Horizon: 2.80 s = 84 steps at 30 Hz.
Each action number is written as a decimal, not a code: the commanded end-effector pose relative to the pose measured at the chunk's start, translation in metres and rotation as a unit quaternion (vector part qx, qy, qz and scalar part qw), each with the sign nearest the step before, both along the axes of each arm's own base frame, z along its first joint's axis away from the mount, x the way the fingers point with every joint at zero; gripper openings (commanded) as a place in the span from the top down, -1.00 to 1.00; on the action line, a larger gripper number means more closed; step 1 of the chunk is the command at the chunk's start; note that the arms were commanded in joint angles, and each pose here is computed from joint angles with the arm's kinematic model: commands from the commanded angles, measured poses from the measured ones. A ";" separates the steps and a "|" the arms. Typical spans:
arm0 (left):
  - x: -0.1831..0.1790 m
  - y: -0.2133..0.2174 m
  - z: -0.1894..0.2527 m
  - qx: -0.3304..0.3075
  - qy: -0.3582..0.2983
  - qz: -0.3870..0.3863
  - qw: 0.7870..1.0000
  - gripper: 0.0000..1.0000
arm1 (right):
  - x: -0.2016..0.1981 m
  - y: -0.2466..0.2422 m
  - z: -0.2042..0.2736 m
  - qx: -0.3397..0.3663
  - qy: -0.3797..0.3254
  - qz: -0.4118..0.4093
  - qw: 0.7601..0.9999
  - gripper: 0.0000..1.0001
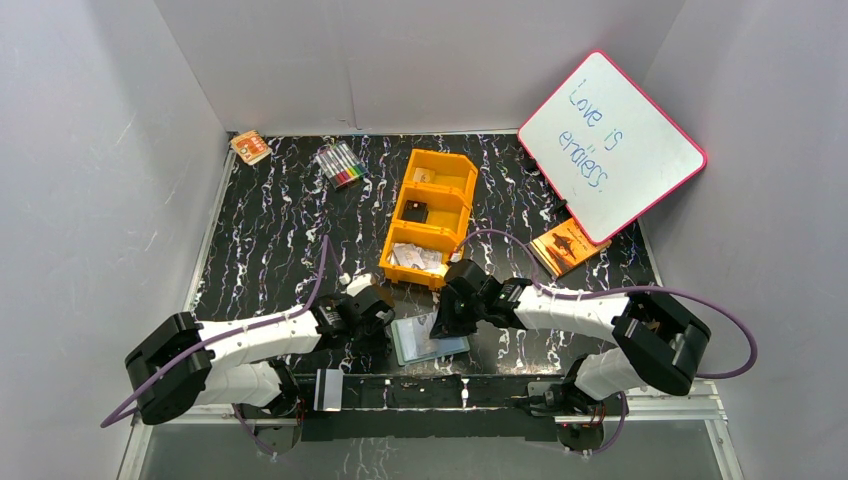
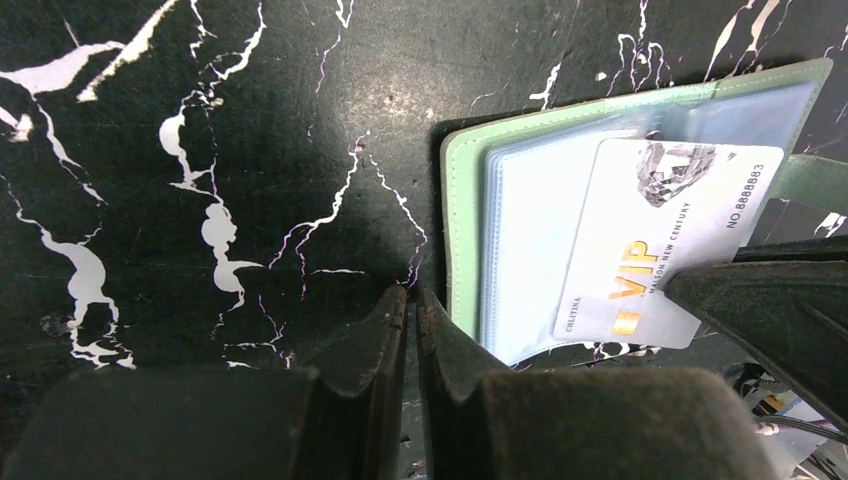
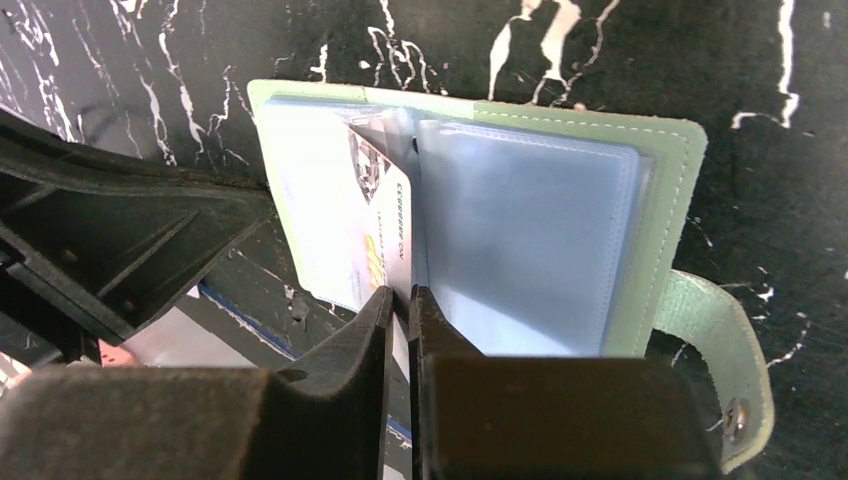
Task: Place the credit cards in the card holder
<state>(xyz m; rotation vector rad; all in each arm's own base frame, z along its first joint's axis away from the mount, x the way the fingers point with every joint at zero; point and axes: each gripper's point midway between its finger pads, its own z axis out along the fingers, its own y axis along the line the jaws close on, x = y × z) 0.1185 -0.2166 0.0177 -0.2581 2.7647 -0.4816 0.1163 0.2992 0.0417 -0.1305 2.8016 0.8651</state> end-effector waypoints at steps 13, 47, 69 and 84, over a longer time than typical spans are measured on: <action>-0.003 -0.003 -0.005 0.008 0.009 -0.019 1.000 0.97 | -0.006 0.004 -0.010 0.012 0.003 0.025 1.000 0.95; -0.002 -0.007 -0.007 0.002 0.010 -0.018 1.000 1.00 | -0.015 0.015 -0.002 0.050 0.032 0.030 0.998 0.19; 0.000 -0.019 0.000 -0.022 0.008 -0.021 0.999 1.00 | -0.021 0.039 0.018 0.083 0.046 0.053 0.994 0.01; 0.015 0.021 0.042 0.018 -0.059 0.035 0.997 0.38 | 0.001 0.002 0.056 0.012 -0.047 0.028 0.998 -0.40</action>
